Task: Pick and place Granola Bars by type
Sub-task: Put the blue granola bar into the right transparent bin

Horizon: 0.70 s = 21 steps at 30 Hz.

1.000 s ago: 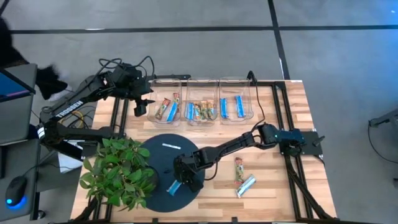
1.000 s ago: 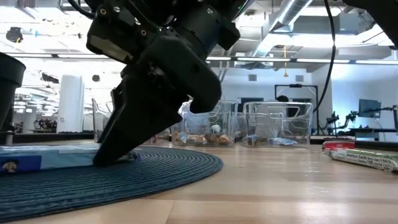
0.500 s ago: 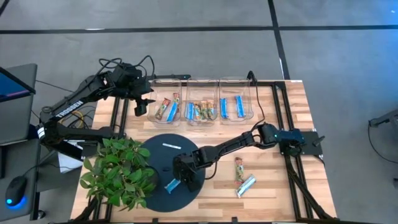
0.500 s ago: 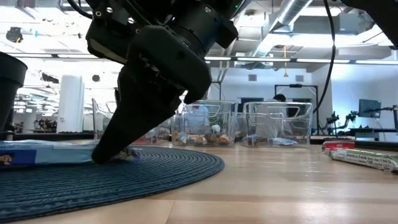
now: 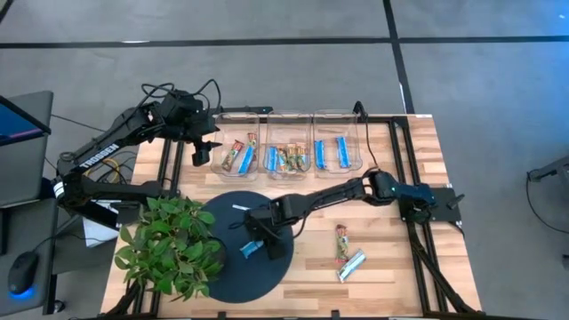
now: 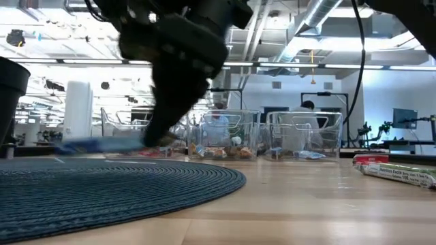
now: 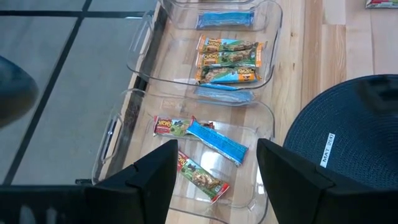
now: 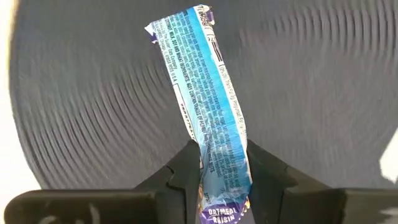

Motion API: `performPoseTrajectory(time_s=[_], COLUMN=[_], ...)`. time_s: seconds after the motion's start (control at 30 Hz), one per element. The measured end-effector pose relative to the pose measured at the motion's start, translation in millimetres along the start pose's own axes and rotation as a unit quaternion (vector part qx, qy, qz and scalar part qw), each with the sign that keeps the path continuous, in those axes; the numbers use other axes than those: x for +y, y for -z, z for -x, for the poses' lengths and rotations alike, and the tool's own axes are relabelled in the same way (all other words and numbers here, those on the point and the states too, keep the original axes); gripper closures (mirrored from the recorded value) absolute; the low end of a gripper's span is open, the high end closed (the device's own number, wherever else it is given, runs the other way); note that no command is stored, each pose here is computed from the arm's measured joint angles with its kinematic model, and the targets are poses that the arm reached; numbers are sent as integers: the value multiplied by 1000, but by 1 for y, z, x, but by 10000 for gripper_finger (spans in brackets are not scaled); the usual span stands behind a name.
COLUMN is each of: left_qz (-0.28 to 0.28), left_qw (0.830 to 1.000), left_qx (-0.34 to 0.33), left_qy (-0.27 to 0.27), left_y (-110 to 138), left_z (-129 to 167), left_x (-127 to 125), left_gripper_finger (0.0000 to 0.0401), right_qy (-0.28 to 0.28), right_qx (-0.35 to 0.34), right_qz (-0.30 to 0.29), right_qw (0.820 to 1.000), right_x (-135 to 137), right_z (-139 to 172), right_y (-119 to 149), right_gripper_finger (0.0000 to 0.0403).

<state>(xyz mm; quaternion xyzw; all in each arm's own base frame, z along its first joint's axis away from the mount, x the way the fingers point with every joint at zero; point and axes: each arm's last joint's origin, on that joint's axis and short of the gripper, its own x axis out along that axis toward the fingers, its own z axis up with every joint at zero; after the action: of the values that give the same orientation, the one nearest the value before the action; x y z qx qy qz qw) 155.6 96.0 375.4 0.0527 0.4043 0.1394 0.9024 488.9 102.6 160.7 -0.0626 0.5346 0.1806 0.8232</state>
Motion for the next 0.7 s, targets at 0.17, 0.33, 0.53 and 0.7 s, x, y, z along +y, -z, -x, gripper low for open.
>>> performPoseTrajectory(time_s=[0.17,0.33,0.53,0.7], left_qz=[0,1,9,23], left_qw=[1000,1000,1000,1000], left_qx=[1,1,1,1], left_qy=[1,2,2,2], left_y=[0,0,0,0], left_z=[0,0,0,0], left_x=[0,0,0,0], left_gripper_finger=[186,186,186,186], right_qy=[1,27,97,175], right_qx=[73,98,86,90], right_qz=[-75,-129,-207,-337], right_qw=[994,986,970,921], right_x=[-6,-4,2,7], right_z=[15,46,108,161], right_y=[11,14,16,31], right_gripper_finger=[310,310,310,310])
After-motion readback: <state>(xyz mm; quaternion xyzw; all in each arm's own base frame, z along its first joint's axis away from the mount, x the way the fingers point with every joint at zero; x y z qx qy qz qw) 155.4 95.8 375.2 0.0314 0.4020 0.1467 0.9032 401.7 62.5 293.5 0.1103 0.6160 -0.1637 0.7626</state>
